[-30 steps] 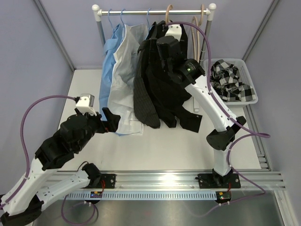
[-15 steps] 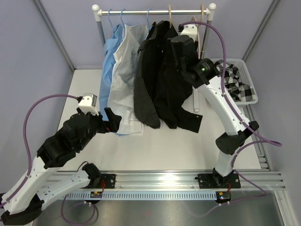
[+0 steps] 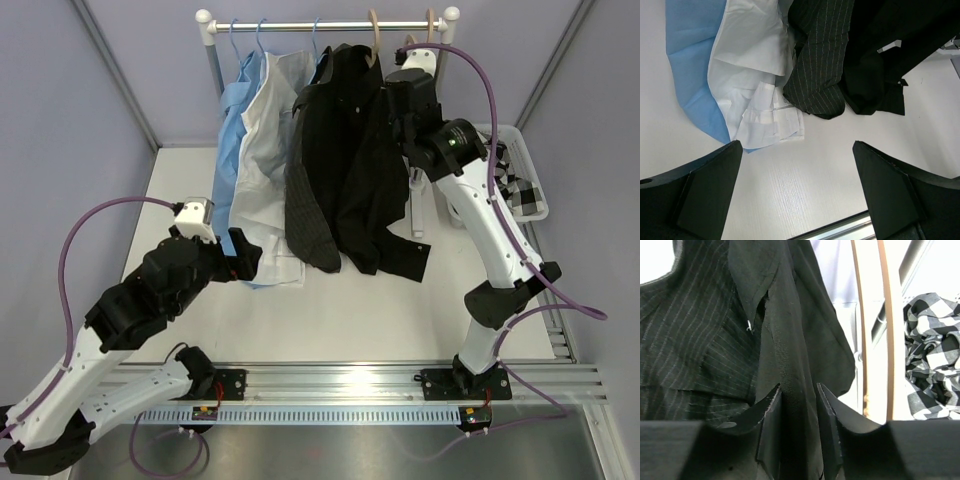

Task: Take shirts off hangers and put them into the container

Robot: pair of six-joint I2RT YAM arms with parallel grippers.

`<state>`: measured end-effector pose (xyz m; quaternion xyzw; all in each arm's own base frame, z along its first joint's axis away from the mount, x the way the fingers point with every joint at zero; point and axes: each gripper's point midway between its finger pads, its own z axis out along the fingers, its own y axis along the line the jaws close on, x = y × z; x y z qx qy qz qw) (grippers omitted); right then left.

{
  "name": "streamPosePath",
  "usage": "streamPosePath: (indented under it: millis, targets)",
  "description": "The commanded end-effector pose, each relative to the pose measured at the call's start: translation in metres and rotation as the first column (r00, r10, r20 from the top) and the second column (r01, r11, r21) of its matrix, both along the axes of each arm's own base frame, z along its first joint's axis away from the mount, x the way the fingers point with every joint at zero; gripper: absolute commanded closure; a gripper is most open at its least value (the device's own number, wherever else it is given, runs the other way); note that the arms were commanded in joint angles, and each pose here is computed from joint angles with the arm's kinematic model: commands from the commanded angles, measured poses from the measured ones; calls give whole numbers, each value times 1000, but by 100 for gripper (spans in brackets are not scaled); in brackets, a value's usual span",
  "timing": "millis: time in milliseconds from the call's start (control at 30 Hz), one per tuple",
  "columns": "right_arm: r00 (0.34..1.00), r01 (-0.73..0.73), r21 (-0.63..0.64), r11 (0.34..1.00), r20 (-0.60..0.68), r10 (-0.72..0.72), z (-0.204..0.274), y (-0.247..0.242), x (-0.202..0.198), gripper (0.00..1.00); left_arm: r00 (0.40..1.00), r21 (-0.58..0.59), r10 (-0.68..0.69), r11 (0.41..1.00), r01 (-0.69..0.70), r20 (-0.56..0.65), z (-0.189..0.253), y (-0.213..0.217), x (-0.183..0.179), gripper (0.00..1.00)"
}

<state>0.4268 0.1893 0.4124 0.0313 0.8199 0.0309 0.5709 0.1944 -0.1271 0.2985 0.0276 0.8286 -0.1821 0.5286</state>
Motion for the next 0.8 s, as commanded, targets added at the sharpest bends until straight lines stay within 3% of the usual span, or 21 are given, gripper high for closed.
streamPosePath:
  millis: [0, 100, 233, 267, 633, 767]
  targets:
    - [999, -46, -3, 999, 8, 46, 11, -1, -4, 64, 999, -31, -9, 999, 10, 32, 12, -5, 4, 1]
    - [998, -61, -6, 998, 24, 62, 18, 0, -4, 70, 999, -29, -8, 1000, 9, 33, 12, -4, 4, 1]
    - [994, -77, -39, 996, 69, 80, 35, -4, -6, 89, 999, -30, -3, 1000, 4, 35, 13, -4, 4, 1]
    - [994, -75, -45, 996, 76, 78, 38, -5, -6, 99, 999, -29, -3, 1000, 4, 33, 12, -4, 4, 1]
    - [929, -124, -93, 988, 339, 149, 132, -28, -40, 100, 999, -32, 9, 999, -7, 37, 13, -2, 5, 1]
    - [907, -139, -87, 986, 389, 162, 146, -35, -56, 100, 999, -34, 14, 999, -13, 42, 15, -1, 5, 1]
